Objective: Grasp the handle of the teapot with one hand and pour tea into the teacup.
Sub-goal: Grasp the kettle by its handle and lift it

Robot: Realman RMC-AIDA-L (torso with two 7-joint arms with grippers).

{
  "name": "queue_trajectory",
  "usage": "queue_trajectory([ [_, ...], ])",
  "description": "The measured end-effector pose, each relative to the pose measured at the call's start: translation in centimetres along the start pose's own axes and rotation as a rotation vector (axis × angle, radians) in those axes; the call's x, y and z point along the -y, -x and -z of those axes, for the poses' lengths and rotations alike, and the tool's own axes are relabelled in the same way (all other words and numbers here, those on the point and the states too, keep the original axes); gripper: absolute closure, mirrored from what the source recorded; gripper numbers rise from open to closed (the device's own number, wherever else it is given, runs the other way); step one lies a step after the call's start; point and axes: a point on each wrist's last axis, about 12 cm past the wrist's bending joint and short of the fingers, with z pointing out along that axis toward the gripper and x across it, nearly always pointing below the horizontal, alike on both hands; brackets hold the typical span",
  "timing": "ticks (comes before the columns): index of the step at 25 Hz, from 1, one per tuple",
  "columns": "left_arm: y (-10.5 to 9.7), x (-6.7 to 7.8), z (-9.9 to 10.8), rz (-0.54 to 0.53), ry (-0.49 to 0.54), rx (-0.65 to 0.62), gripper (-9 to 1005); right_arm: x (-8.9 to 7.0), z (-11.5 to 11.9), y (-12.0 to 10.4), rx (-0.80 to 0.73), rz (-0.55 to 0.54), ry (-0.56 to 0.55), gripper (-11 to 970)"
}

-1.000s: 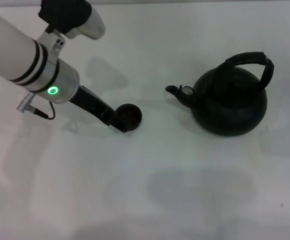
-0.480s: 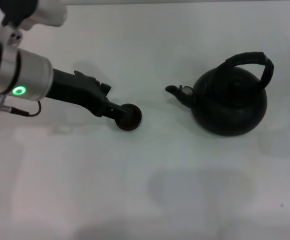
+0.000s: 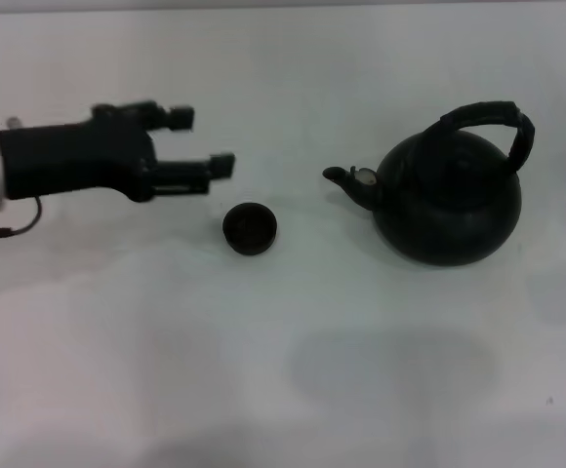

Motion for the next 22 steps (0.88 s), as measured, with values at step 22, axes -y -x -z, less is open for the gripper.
queue_trajectory([
  [22,-7.5,-1.5,3.4,-0.002,0.229,0.402,112,-3.0,-0.3,0.2,-0.105,-0.100,0.267,86],
])
